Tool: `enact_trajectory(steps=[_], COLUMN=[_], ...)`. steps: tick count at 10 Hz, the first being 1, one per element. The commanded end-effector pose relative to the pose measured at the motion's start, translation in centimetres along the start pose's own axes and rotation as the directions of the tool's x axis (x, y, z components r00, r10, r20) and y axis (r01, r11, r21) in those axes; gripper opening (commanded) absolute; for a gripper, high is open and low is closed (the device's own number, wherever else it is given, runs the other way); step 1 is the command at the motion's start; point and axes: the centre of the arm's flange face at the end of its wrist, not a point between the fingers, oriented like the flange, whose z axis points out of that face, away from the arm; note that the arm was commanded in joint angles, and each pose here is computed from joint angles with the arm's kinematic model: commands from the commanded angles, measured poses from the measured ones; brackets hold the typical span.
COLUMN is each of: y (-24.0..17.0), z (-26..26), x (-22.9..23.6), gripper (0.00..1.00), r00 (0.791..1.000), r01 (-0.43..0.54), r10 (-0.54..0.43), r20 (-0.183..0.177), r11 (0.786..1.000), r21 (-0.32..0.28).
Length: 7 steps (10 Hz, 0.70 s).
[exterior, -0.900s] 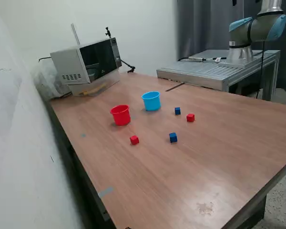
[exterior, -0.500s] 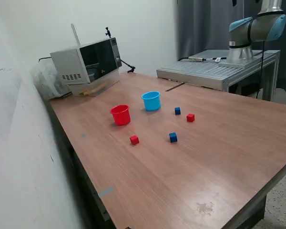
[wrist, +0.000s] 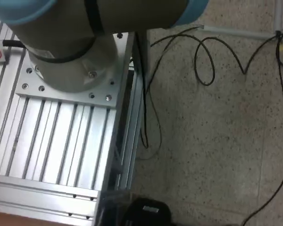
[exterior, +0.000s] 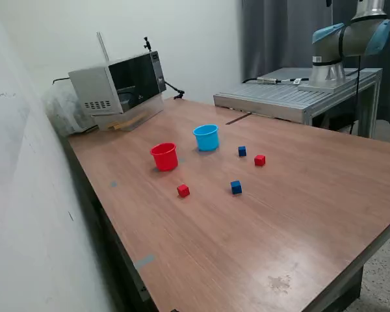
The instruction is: Place red objects in the red bin, and blue objects in the blue bin.
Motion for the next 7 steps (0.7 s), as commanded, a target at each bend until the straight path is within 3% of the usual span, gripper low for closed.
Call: enact_trajectory(steps=[1, 3, 5, 7], y=[-0.6, -0.4, 1.6, 3.8], z=[0.0, -0.4, -2.4, -5.3], x=[1.3, 1.3, 1.4, 1.7], gripper=[1.00, 1.00, 1.00, 1.00], r00=[0.999, 0.999, 1.000, 1.000], r01=[0.035, 0.037, 0.019, 0.020], r10=[-0.035, -0.037, -0.022, -0.025], r20=[0.012, 0.004, -0.016, -0.014], r11=[0.999, 0.999, 0.987, 0.959], r21=[-0.005, -0.030, -0.161, -0.282])
